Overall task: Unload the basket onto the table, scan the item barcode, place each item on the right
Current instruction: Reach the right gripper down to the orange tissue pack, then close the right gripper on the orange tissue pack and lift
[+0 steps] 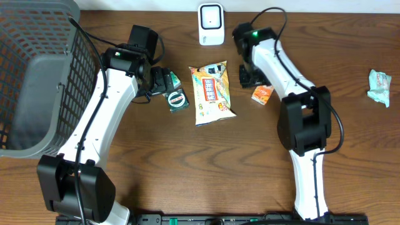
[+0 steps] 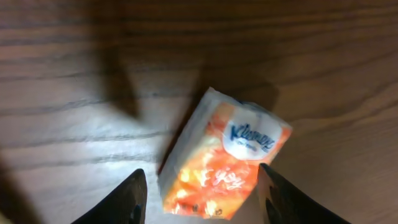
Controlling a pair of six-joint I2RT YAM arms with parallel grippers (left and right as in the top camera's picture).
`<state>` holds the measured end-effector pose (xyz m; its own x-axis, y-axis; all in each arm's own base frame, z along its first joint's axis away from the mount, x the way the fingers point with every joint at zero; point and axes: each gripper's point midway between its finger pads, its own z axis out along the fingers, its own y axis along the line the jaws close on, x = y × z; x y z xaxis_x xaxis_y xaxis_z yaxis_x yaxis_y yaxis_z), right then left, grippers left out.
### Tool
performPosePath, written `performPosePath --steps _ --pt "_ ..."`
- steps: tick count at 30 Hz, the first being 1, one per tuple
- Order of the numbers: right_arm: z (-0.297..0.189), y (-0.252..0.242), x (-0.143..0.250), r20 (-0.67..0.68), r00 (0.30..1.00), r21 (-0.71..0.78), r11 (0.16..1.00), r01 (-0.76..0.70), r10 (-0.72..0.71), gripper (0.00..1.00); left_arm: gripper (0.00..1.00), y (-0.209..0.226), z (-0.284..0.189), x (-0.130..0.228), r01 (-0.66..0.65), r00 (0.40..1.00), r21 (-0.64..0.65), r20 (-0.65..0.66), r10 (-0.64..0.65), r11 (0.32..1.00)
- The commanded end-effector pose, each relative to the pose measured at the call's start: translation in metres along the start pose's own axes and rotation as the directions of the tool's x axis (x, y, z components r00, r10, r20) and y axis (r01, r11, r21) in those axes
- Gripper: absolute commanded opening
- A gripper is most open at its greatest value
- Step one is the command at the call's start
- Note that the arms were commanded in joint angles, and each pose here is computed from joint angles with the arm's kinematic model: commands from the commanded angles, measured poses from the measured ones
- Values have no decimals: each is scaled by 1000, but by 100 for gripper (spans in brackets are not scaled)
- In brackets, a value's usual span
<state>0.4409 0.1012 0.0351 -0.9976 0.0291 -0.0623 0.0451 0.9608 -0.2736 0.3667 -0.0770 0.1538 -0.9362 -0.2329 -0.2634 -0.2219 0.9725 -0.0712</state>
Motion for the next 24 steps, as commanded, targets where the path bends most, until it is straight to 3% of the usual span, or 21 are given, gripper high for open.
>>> performPosePath --steps 1,5,9,10,15,18,21,24 --pt "3 -13 4 39 999 112 993 -33 29 51 97 2 -2 -3 -2 1000 -8 11 2 1000" --pt "19 -17 10 40 998 152 987 -54 48 42 98 2 -2 -3 -2 1000 -8 11 2 1000" --pt "24 -17 13 32 998 154 987 -51 47 6 98 2 -2 -3 -2 1000 -8 11 2 1000" --pt "24 -16 13 32 998 150 987 -52 47 1 98 2 -2 -3 -2 1000 -8 11 2 1000" --pt "1 -9 6 42 998 68 996 -52 49 1 98 2 -2 -3 -2 1000 -8 11 2 1000" --pt "-25 13 1 47 999 -109 994 32 -27 1 97 2 -2 -3 -2 1000 -8 11 2 1000" --pt "-59 41 -2 85 988 -360 921 151 -128 1 98 2 -2 -3 -2 1000 -8 11 2 1000" --pt "-78 53 -2 117 980 -515 834 199 -162 1 98 2 -2 -3 -2 1000 -8 11 2 1000"
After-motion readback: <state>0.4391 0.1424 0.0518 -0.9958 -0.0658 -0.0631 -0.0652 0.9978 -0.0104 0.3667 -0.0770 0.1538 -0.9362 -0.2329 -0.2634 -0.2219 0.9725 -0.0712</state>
